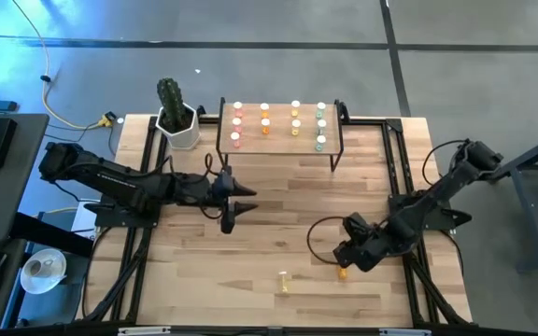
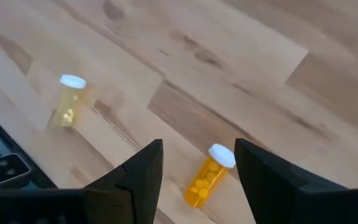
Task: Pick and place medicine bottles onto shelf by color
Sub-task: Put the orange pill bottle aligned with other orange pill bottles on the shelf
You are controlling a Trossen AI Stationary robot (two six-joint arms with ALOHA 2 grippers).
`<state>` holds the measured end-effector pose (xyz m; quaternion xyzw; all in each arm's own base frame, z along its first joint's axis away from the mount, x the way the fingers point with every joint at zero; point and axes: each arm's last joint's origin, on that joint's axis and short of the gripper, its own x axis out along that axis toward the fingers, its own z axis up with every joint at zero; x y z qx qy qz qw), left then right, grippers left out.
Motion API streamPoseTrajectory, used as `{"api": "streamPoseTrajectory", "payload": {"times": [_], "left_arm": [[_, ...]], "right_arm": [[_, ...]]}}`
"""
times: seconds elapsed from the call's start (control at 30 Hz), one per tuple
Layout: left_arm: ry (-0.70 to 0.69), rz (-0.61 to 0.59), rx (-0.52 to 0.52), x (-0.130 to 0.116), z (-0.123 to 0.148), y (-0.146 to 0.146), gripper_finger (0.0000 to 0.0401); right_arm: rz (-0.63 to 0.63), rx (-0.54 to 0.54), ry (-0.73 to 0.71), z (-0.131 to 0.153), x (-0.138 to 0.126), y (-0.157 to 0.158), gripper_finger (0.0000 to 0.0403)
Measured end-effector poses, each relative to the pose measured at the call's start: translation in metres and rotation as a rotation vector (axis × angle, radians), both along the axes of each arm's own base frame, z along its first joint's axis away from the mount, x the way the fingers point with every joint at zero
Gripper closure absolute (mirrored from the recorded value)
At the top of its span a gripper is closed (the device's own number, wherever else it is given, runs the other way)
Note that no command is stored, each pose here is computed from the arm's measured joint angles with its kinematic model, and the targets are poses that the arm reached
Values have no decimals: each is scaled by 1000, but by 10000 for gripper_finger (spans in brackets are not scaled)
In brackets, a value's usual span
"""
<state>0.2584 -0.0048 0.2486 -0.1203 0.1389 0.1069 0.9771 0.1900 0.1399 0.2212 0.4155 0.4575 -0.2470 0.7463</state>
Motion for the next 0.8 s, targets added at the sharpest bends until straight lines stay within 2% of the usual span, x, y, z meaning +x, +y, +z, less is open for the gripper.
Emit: {"api": "streamPoseTrajectory", "payload": {"times": [0.33, 0.8], "left_arm": [[-14, 1, 0, 0, 1, 0, 220], [-9, 0, 0, 0, 1, 0, 220]], "right_arm": [[-55, 77, 188, -33, 9, 16, 213], [-96, 90, 292, -63, 26, 16, 213]]}}
